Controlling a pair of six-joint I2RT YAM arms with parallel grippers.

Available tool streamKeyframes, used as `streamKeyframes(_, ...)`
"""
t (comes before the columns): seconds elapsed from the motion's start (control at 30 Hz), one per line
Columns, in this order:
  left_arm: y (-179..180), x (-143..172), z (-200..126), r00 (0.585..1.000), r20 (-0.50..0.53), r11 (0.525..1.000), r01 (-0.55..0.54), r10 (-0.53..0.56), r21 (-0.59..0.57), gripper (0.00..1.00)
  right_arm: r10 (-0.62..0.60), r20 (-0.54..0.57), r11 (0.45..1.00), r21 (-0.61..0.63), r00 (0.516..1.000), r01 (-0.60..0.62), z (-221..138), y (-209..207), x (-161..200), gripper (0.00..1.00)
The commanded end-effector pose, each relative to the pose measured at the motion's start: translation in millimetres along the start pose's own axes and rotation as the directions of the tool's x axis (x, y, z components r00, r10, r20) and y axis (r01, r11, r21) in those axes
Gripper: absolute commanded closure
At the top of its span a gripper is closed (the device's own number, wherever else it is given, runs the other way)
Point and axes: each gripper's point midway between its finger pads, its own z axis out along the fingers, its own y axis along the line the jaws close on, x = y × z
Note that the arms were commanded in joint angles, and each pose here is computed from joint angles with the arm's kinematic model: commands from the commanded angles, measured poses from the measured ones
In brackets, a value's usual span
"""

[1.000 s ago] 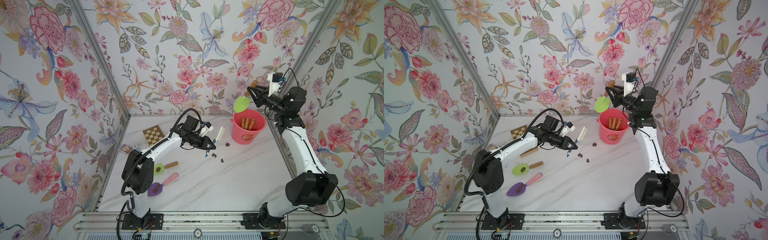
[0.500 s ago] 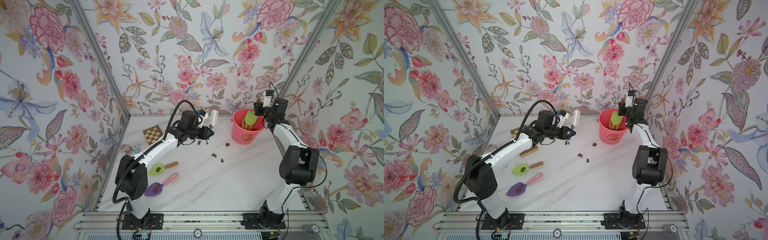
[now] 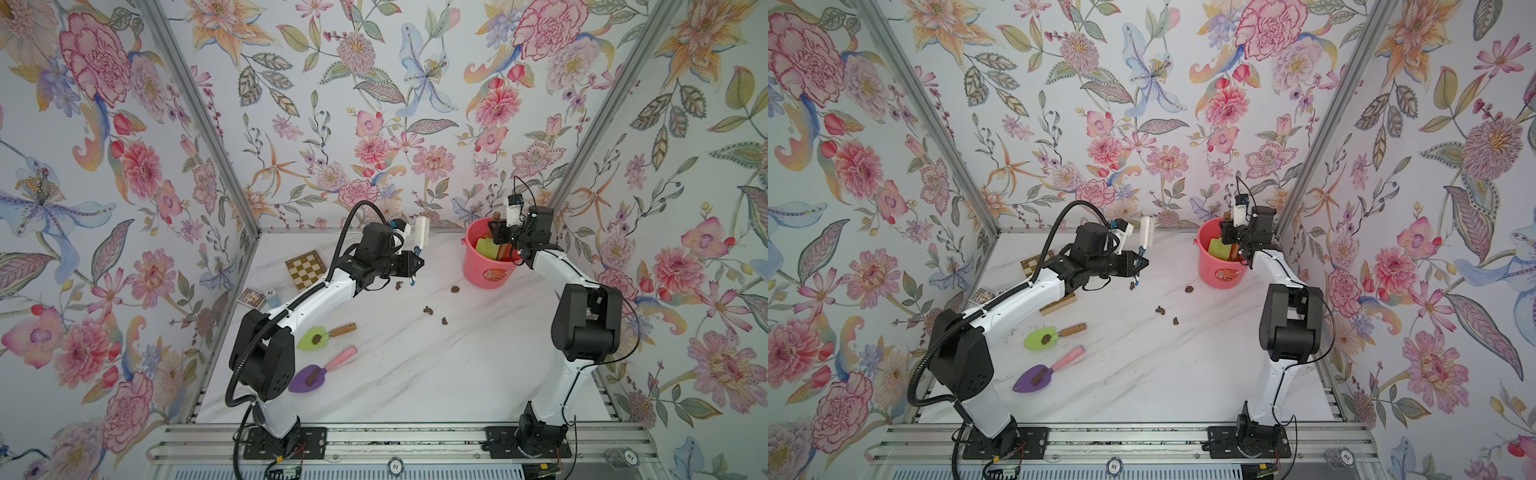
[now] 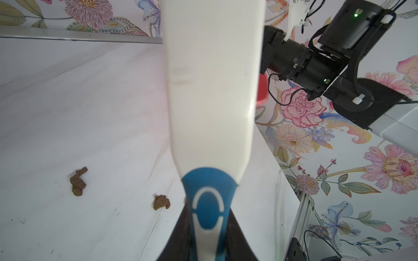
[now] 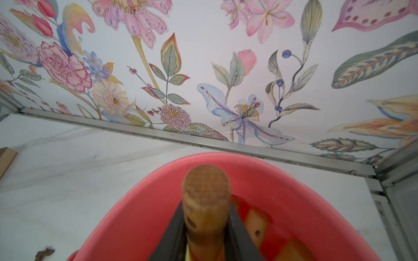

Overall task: Brush the soil off the hand trowel and place it into the bucket
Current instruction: Place the hand trowel in the bucket.

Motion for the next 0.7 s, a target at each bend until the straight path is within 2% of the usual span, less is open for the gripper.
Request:
streamKeyframes(0.0,-8,-12,-8,0.999,0.051,1.0,-0.021,0.021,0.011,1.0,0.018,-0.004,0.999,0.038,1.0,-0.018,1,-11,2,0.66)
streamKeyframes(0.1,-10,-14,-13,0.998,0.056,0.999,-0.033,0.033,0.005,1.0,0.026,0.029,0.999,0.04,0.999,-0.027,-7,-9,-15,0.6)
streamKeyframes(0.23,-12,-15,-21,0.997,0.06,0.999,-0.046,0.046,0.001,1.0,0.033,0.089,0.999,0.038,0.995,-0.037,-30,8,-51,0.59)
streamKeyframes(0.3,-15,-17,-26,0.996,0.065,0.998,-0.058,0.058,-0.003,1.0,0.041,0.13,0.999,0.024,0.991,-0.045,-48,29,-75,0.59)
streamKeyframes(0.4,-17,-28,-34,0.992,0.109,0.998,-0.068,0.067,0.002,1.0,0.102,0.186,0.994,-0.054,0.977,-0.093,-81,82,-102,0.55)
streamKeyframes(0.43,-17,-33,-36,0.99,0.13,0.998,-0.061,0.058,0.016,1.0,0.132,0.197,0.989,-0.088,0.971,-0.117,-93,106,-107,0.44)
streamKeyframes(0.47,-18,-39,-38,0.988,0.149,0.998,-0.055,0.05,0.03,1.0,0.155,0.205,0.984,-0.12,0.966,-0.133,-103,125,-109,0.06)
streamKeyframes(0.5,-18,-44,-40,0.985,0.166,0.998,-0.047,0.039,0.047,1.0,0.191,0.208,0.975,-0.15,0.959,-0.161,-114,147,-109,0.01)
streamKeyframes(0.57,-17,-57,-45,0.979,0.203,0.997,-0.044,0.03,0.064,1.0,0.276,0.19,0.95,-0.202,0.942,-0.238,-135,185,-102,0.01)
streamKeyframes(0.67,-5,-71,-51,0.971,0.239,0.998,-0.032,0.02,0.046,1.0,0.442,0.113,0.879,-0.25,0.89,-0.405,-158,223,-82,0.01)
